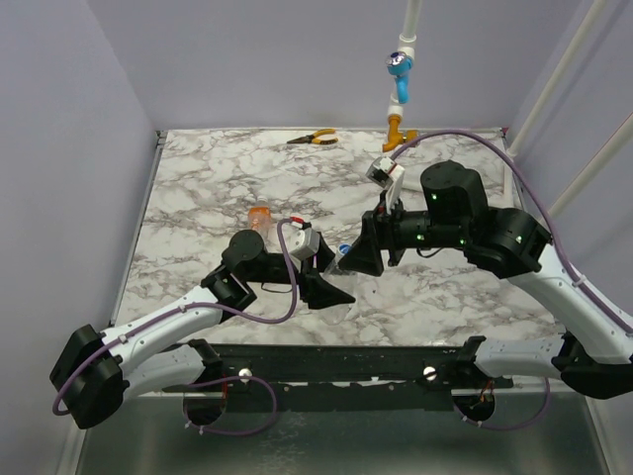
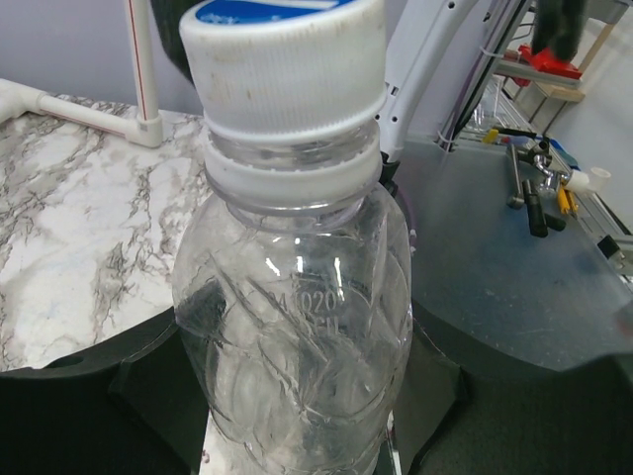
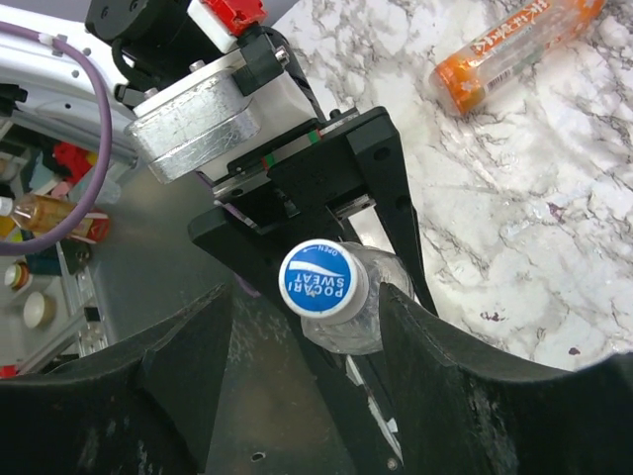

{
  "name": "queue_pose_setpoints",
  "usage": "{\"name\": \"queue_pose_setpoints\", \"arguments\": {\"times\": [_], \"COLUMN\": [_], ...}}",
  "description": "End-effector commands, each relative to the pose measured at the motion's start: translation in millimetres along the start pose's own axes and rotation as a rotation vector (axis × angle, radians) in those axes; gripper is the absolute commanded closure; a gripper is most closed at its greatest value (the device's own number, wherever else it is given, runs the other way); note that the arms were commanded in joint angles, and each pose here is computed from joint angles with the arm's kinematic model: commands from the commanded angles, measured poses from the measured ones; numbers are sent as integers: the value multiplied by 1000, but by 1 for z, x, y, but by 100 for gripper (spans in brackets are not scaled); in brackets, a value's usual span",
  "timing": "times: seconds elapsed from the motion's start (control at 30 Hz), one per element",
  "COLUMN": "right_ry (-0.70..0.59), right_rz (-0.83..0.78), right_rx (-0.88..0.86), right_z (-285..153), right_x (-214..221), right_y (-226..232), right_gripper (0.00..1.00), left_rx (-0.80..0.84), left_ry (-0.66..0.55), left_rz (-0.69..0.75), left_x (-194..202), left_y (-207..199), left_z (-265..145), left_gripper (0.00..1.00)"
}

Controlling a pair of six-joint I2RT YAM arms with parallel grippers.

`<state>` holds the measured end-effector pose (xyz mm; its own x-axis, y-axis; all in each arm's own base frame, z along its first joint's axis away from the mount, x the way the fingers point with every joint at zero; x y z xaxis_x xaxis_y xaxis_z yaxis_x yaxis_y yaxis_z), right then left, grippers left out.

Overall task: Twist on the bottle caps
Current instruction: Screw the bottle cap onto the plastic bottle.

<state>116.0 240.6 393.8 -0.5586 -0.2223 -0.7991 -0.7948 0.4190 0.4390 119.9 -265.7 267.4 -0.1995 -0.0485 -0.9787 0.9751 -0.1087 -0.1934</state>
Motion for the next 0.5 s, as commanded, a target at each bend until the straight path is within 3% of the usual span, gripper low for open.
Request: {"name": "queue_pose_setpoints", "arguments": {"times": [0.0, 0.47], "right_ry": [19, 25], "right_rz": [-28, -22], "right_rx": [-59, -55], "right_z": [10, 12], "right_x": [1, 2], "right_y": [4, 2], "right_gripper": [37, 50], "left_rx": [37, 36], "left_ry": [5, 9], "left_rz": [-2, -6], "left_x": [-1, 1], "left_y": [-6, -5], "left_z": [-2, -2], "left_gripper": [61, 61]}}
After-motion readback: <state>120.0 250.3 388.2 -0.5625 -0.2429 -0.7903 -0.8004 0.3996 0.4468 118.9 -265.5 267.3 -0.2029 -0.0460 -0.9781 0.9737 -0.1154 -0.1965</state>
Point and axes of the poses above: each gripper's point midway between its finger pads, its own z axis out along the fingers, its own y axis along the line the jaws close on, x = y × z, the point moved 6 cm from there along -z, back along the fingers
